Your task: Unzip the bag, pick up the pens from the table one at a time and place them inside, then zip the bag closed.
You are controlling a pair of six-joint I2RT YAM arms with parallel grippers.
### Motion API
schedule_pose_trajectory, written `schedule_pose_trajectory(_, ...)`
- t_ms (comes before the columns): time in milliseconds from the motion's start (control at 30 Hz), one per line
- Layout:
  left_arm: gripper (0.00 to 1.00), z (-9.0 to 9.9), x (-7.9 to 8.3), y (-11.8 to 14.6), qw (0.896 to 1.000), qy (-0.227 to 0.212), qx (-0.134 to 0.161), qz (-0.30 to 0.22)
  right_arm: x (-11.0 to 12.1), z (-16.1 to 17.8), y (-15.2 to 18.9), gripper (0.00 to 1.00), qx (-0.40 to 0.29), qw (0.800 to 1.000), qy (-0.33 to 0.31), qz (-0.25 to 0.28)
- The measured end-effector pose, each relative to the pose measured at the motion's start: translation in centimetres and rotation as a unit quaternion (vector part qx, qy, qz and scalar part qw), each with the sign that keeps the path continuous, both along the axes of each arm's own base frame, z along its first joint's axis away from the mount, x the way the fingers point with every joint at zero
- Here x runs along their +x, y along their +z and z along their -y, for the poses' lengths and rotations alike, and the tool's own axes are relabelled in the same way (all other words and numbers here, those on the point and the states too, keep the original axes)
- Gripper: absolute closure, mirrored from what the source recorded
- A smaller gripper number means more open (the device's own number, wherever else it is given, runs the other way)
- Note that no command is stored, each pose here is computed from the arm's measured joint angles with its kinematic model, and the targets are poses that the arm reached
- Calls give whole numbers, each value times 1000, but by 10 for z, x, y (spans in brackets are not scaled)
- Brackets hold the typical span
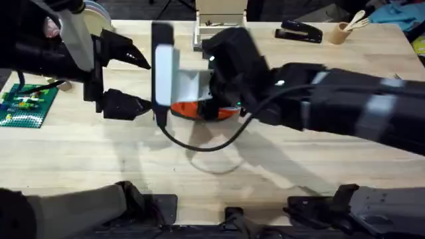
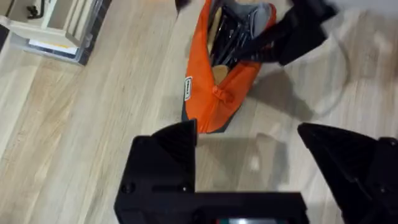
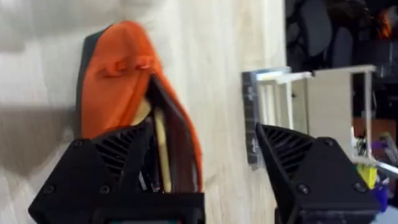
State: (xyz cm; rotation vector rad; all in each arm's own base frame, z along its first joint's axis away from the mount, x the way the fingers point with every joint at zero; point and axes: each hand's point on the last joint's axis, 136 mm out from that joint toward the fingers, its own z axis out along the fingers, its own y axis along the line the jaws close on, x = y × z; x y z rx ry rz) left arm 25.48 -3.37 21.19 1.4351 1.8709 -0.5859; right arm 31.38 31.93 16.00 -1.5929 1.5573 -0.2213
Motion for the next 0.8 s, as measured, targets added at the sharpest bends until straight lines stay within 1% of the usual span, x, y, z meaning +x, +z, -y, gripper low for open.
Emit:
schedule_pose_trajectory(100, 7, -2, -1, -3, 1000, -3, 10, -1, -2, 4, 27, 5, 48, 999, -23, 3)
schedule_pose_trajectory(133, 8, -4, -2, -5, 1000, -12, 22, 3, -7, 9, 47, 5, 88, 995, -43, -2)
schedule_pose_trajectory(167, 7, -5, -2, -6, 999, -16, 26, 7, -8, 11, 51, 5, 99, 994, -49, -5)
schedule_pose_trajectory(200, 7, -7, -3, -9, 998, -41, 42, 25, -18, 23, 61, 5, 141, 985, -90, -41)
schedule_pose_trajectory(333, 6, -9, 1, -19, 997, -60, 40, 23, -26, 33, 65, 4, 179, 972, -131, -79)
schedule_pose_trajectory(367, 8, -12, 8, -31, 997, -70, 35, 15, -31, 39, 71, 5, 216, 957, -162, -105)
schedule_pose_trajectory(433, 8, -14, 13, -41, 997, -74, 30, 8, -34, 41, 74, 4, 239, 947, -179, -120)
schedule_pose_trajectory(567, 7, -18, 21, -60, 997, -79, 20, -12, -47, 34, 79, 3, 280, 929, -183, -160)
schedule_pose_trajectory(700, 7, -20, 27, -77, 996, -80, 11, -30, -72, 12, 78, 4, 302, 915, -154, -219)
schedule_pose_trajectory(800, 6, -22, 30, -87, 996, -81, 5, -41, -86, 1, 78, 4, 317, 901, -148, -255)
